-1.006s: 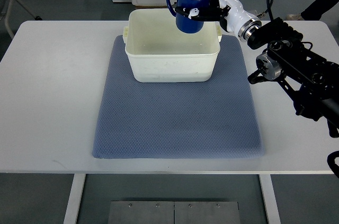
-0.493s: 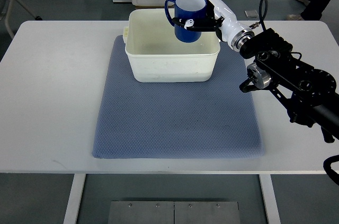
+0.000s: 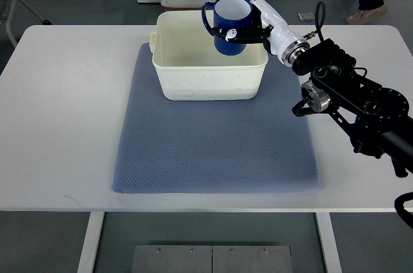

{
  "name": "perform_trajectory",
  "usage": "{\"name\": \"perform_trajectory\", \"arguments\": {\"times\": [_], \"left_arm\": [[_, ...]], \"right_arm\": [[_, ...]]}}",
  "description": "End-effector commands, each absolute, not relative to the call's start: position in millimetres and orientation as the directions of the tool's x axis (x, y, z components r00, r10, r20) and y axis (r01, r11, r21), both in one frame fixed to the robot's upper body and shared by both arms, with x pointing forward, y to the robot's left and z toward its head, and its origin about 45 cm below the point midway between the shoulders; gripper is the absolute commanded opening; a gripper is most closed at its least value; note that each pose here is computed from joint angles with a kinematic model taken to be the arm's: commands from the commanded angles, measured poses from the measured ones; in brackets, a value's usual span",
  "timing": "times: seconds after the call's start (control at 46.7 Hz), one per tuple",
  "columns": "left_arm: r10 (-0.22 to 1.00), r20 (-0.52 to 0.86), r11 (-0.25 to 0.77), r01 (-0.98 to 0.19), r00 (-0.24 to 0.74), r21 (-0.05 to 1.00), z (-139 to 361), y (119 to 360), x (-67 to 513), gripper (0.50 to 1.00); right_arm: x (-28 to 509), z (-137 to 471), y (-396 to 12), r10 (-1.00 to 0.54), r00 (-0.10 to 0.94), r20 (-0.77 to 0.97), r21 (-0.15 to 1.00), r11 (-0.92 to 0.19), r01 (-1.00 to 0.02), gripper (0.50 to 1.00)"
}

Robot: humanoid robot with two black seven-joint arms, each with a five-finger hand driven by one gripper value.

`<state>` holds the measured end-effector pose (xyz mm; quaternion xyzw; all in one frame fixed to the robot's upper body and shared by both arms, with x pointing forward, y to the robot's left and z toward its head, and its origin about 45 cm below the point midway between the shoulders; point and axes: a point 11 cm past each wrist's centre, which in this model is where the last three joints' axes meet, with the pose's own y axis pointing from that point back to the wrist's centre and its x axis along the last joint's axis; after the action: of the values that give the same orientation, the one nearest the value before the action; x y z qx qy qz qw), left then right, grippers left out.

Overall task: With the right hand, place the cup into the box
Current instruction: 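Open the right hand, release the mug, and withdraw the hand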

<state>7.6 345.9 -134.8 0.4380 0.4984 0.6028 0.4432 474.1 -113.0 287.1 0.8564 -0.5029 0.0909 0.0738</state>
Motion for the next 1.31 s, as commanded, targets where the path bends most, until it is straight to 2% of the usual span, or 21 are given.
{"name": "perform_trajectory", "arguments": {"times": [0.0, 0.621, 0.835, 1.285], "left_arm": [[0.971, 0.086, -0.110, -0.098, -0.224, 0.989, -135, 346, 8, 1.000], [0.971, 0.087, -0.110, -0.096, -0.224, 0.989, -135, 346, 7, 1.000], [0.971, 0.086, -0.110, -0.098, -0.224, 0.989, -135, 346, 8, 1.000], [0.971, 0.086, -0.110, -0.098, -0.223, 0.989, -135, 346, 8, 1.000]], "right_arm": [[474, 287, -113, -0.847, 0.479, 0.229, 0.034, -0.485, -0.874, 0.989], [477, 292, -120, -0.852, 0.467, 0.238, 0.028, -0.475, -0.880, 0.998], [486, 300, -151, -0.886, 0.414, 0.210, 0.024, -0.418, -0.908, 0.998], [492, 294, -247, -0.970, 0.244, 0.015, 0.080, -0.242, -0.967, 1.000]]}}
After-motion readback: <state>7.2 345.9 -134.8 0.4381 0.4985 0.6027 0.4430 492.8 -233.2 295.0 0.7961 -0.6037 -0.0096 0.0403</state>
